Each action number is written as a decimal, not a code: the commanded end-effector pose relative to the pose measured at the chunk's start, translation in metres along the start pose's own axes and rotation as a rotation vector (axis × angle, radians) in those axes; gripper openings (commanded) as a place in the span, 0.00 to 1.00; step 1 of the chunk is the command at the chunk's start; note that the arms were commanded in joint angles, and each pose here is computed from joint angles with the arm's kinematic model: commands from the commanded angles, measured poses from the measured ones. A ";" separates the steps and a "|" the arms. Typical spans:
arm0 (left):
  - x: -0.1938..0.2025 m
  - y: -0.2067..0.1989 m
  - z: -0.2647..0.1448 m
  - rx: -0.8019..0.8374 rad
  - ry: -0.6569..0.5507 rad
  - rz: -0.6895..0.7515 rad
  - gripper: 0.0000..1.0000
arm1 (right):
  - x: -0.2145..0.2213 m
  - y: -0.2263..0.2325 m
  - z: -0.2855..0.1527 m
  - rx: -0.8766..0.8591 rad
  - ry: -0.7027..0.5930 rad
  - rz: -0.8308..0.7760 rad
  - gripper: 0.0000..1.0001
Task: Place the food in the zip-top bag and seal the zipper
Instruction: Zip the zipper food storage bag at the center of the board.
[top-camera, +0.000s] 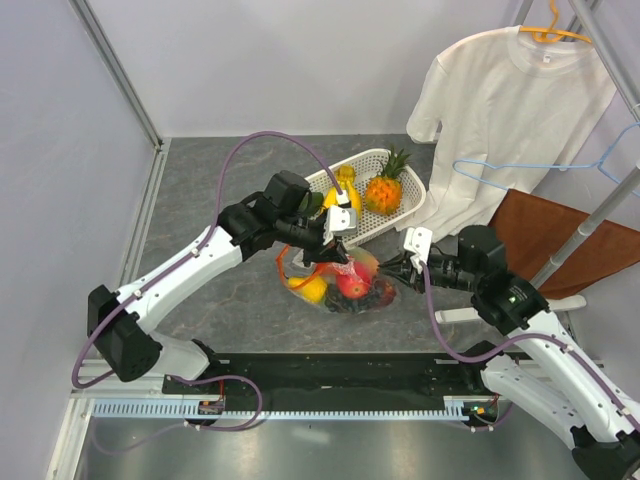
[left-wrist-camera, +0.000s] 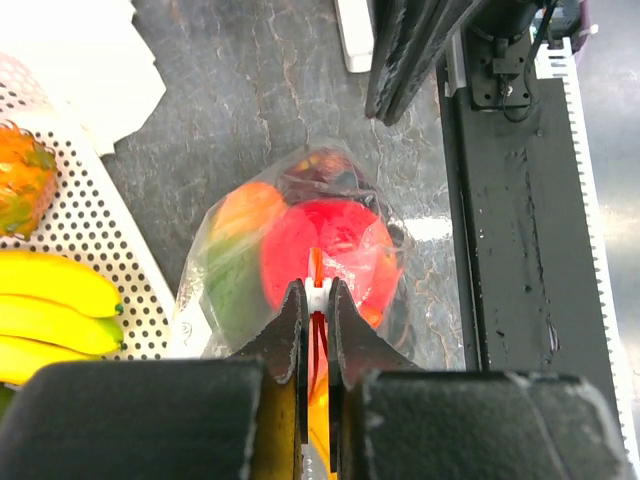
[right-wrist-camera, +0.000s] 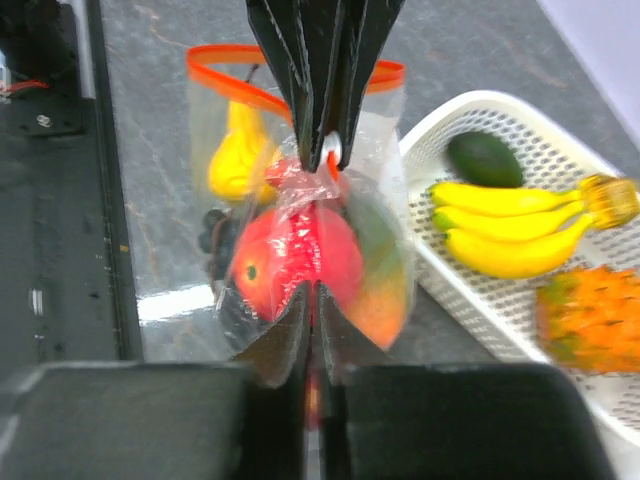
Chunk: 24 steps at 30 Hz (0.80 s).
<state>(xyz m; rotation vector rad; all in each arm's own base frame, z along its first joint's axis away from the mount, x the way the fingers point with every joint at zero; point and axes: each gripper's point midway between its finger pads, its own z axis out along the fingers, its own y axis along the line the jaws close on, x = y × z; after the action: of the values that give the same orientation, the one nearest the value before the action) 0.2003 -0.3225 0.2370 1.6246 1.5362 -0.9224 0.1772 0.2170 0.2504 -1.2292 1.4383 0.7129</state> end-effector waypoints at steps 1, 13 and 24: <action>-0.028 -0.005 -0.011 0.017 -0.084 0.075 0.02 | -0.018 0.004 0.004 -0.062 -0.028 0.027 0.39; -0.066 0.002 -0.007 0.043 -0.161 0.038 0.02 | -0.032 -0.005 0.021 -0.073 -0.079 0.118 0.72; -0.071 -0.002 -0.003 0.057 -0.167 0.044 0.02 | -0.030 -0.024 0.038 -0.033 -0.087 0.133 0.50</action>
<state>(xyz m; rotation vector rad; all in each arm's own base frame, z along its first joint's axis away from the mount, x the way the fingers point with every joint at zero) 0.1945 -0.3454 0.2699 1.6013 1.4637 -1.0353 0.2012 0.2480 0.2531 -1.1353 1.5302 0.8877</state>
